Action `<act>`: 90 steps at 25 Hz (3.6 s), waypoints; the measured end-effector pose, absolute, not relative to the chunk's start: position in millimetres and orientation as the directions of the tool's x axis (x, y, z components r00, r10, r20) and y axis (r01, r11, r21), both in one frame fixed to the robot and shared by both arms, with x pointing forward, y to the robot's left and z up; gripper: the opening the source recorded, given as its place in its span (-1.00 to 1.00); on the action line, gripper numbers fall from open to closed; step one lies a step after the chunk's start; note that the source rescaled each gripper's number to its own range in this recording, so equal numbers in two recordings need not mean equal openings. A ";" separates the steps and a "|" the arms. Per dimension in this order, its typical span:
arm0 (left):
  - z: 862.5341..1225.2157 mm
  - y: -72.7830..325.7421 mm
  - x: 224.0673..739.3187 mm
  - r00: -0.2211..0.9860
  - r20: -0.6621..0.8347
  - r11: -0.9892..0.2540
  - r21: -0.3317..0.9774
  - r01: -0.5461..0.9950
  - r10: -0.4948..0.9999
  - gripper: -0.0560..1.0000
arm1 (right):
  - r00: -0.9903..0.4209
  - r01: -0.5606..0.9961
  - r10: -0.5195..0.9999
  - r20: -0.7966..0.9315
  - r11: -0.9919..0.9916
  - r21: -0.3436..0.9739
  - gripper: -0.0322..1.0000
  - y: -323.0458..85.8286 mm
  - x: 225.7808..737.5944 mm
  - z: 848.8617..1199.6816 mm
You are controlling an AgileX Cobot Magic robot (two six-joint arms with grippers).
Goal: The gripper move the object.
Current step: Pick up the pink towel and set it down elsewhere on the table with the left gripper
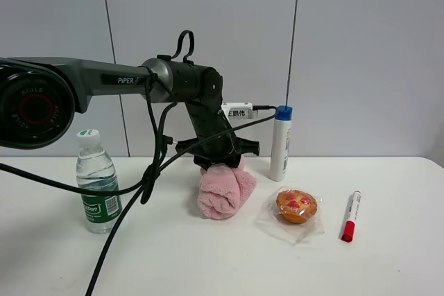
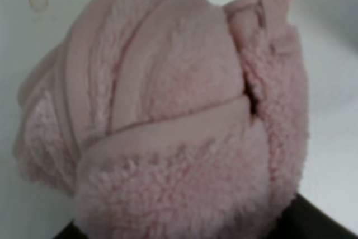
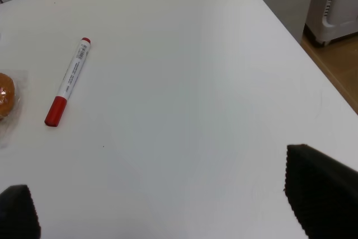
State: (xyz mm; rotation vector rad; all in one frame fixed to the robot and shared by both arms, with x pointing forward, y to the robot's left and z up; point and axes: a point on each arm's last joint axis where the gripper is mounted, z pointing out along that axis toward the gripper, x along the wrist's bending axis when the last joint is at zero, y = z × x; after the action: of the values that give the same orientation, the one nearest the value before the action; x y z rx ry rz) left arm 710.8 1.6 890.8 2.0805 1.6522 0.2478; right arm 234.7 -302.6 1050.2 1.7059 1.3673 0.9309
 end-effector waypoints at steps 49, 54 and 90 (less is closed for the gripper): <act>1105.4 137.0 485.0 0.954 0.272 -0.978 0.127 -0.168 -0.129 -0.89 | 0.166 0.440 0.982 0.085 -0.151 0.885 1.00 -302.6 234.7 1050.2; 1058.2 137.4 479.6 0.890 0.266 -0.912 0.080 -0.402 -0.370 -0.89 | 0.166 0.440 0.982 0.085 -0.151 0.885 1.00 -302.6 234.7 1050.2; 928.2 109.5 505.6 0.923 0.218 -0.916 0.182 -0.358 -0.318 -0.89 | 0.166 0.440 0.982 0.085 -0.151 0.885 1.00 -302.6 234.7 1050.2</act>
State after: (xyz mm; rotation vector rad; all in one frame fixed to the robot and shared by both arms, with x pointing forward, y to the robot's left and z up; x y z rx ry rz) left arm 505.6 109.5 928.2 2.8639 -0.5101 0.2718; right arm 234.7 -302.6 1050.2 1.7059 1.3673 0.9309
